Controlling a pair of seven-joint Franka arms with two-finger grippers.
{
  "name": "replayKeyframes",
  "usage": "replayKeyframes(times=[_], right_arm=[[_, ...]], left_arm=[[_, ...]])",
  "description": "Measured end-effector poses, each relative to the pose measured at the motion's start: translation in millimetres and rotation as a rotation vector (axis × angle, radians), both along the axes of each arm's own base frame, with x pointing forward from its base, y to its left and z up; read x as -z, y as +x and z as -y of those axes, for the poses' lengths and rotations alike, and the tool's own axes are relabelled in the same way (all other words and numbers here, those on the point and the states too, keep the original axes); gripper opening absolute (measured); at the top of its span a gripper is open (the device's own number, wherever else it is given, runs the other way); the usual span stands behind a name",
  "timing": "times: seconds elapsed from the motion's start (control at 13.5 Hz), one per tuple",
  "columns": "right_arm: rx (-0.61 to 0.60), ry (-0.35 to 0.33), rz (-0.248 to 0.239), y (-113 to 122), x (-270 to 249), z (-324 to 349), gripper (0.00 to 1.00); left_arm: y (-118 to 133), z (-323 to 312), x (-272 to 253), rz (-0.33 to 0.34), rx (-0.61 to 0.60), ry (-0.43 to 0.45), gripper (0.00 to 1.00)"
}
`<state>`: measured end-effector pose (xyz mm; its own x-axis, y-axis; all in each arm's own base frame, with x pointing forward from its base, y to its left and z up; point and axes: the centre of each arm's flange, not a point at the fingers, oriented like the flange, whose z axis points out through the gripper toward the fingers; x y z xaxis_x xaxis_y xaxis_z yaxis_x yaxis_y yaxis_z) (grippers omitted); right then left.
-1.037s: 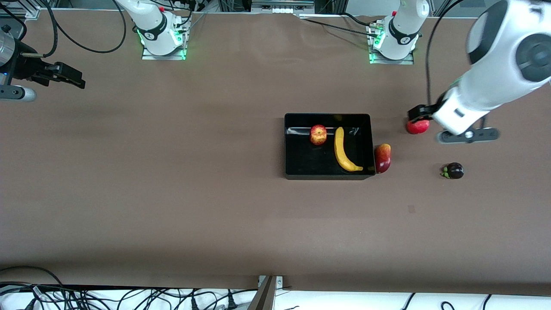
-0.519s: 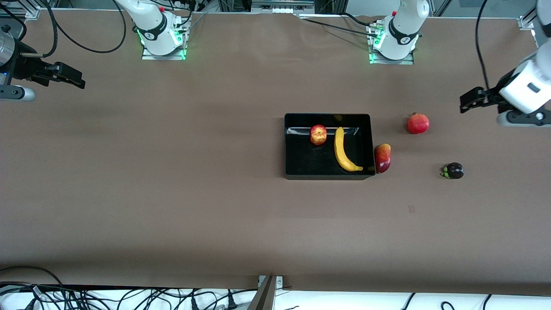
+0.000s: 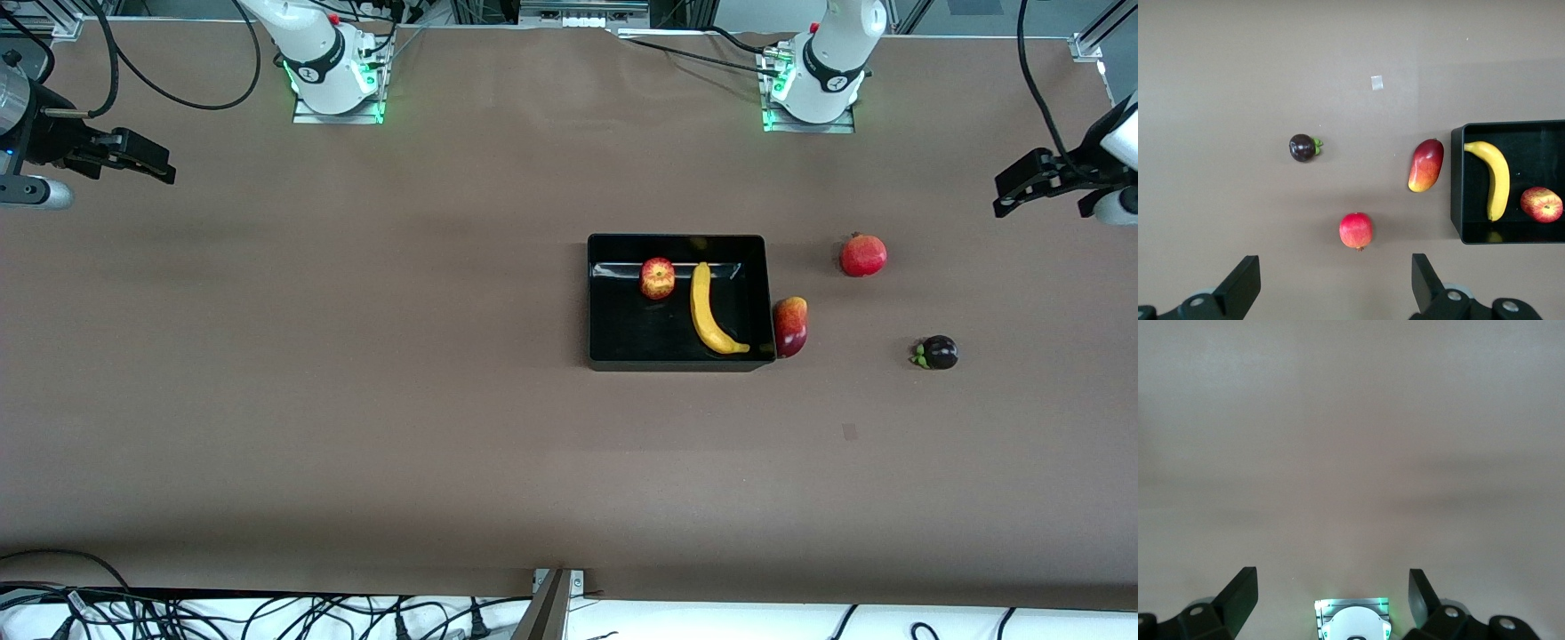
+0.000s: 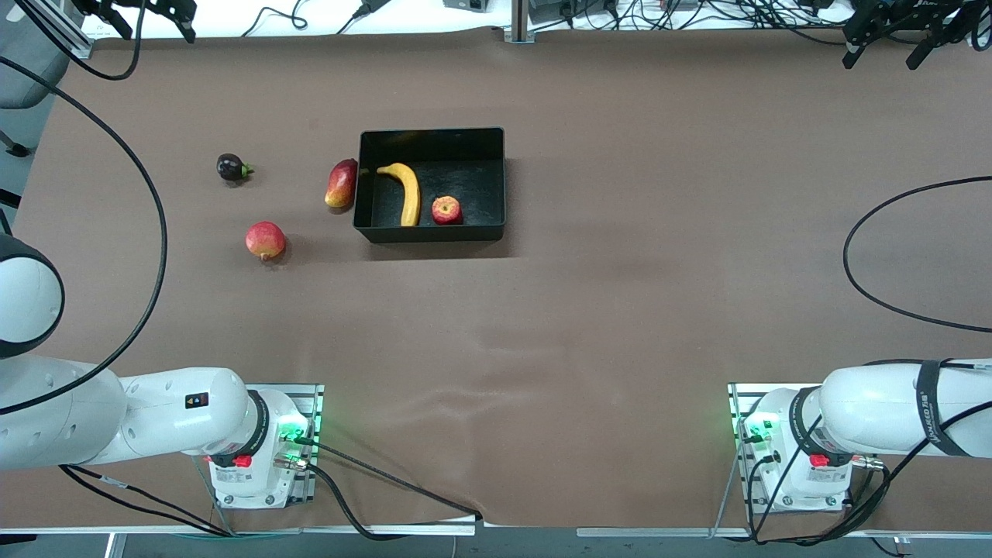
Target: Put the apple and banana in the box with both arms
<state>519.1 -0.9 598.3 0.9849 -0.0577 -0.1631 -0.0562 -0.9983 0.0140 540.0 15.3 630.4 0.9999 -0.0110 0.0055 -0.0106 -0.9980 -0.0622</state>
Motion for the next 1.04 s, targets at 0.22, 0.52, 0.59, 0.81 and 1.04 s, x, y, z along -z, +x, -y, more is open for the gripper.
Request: replayKeyframes(times=[0.22,0.52,0.59,0.81,1.04], right_arm=[[0.0,0.0,0.013,1.4,-2.3,-0.2,1.0],[-0.001,0.0,0.02,2.1,-2.9,-0.2,1.0],[0.0,0.0,0.02,2.1,-2.9,-0.2,1.0],[0.0,0.0,0.021,2.2,-3.0,0.3,1.0],[0.001,0.0,0.021,2.2,-3.0,0.6,1.0]], left_arm=[[0.2,3.8,-4.7,0.009,0.017,0.0,1.0],[-0.1,-2.7,-5.0,0.008,0.04,-0.006,1.0],[-0.1,-3.1,-5.2,0.009,0.041,-0.009,1.0],[0.0,-0.6,-6.3,0.012,0.048,-0.036,1.0],[0.1,2.6,-6.5,0.013,0.055,-0.037,1.0]])
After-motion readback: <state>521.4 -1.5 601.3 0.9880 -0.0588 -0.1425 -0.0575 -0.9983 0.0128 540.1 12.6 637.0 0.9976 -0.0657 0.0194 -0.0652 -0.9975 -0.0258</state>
